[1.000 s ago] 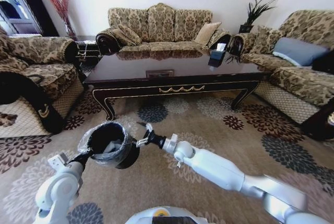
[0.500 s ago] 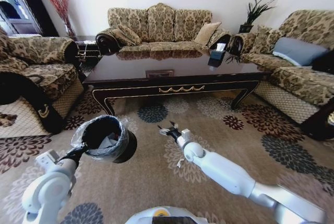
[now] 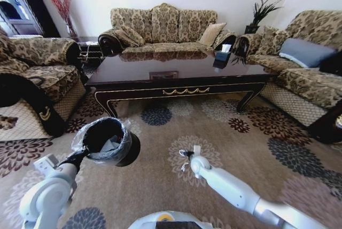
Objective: Move to the front of the table and pick up the trash from the floor, then place it into the trash bin.
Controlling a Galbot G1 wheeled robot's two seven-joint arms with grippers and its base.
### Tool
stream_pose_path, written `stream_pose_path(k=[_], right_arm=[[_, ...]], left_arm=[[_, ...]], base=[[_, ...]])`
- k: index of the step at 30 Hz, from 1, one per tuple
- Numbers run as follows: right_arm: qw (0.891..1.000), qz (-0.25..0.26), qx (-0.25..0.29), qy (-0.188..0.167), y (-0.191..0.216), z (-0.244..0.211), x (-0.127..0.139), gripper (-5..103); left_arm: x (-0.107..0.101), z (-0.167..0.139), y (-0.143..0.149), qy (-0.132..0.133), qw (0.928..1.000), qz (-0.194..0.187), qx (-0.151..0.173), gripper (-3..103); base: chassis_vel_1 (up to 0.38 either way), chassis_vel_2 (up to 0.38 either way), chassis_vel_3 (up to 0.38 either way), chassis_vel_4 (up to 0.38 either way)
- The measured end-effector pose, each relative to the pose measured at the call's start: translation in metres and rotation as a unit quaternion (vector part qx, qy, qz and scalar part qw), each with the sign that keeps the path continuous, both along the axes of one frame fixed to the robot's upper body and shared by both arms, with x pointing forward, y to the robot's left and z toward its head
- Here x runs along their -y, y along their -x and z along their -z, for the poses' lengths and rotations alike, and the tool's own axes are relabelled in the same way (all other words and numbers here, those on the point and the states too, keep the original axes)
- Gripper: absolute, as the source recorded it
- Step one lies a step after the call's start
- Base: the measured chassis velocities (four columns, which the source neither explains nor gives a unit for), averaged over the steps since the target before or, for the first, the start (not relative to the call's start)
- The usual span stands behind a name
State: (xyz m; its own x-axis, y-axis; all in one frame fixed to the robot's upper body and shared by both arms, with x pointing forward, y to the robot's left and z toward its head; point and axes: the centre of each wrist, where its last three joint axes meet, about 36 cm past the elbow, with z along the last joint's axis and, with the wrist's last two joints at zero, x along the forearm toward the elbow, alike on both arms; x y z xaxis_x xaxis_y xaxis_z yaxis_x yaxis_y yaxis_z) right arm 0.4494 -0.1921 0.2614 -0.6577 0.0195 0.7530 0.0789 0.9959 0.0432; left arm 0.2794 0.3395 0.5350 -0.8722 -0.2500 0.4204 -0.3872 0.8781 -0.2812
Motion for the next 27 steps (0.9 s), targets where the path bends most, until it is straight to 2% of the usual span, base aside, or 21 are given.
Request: stream_pose_path(k=[10, 17, 25, 27], right_arm=[[1.0, -0.004, -0.029, 0.001, 0.009, 0.015, -0.01, 100], [0.998, 0.008, -0.059, 0.019, 0.016, 0.024, -0.034, 100], [0.998, 0.01, -0.064, 0.018, 0.019, 0.03, -0.037, 101], [0.998, 0.009, -0.064, 0.016, 0.019, 0.03, -0.036, 91]], left_arm=[[0.002, -0.005, 0.005, -0.006, 1.0, -0.001, 0.003, 3], [0.002, -0.006, 0.007, -0.005, 1.0, -0.003, 0.004, 3], [0.001, -0.005, 0.004, -0.007, 1.0, -0.002, 0.004, 3], [0.0, -0.005, 0.003, -0.008, 1.0, -0.001, 0.005, 3]], base=[[0.0, 0.0, 0.0, 0.0], [0.0, 0.0, 0.0, 0.0], [0.0, 0.0, 0.0, 0.0], [0.0, 0.0, 0.0, 0.0]])
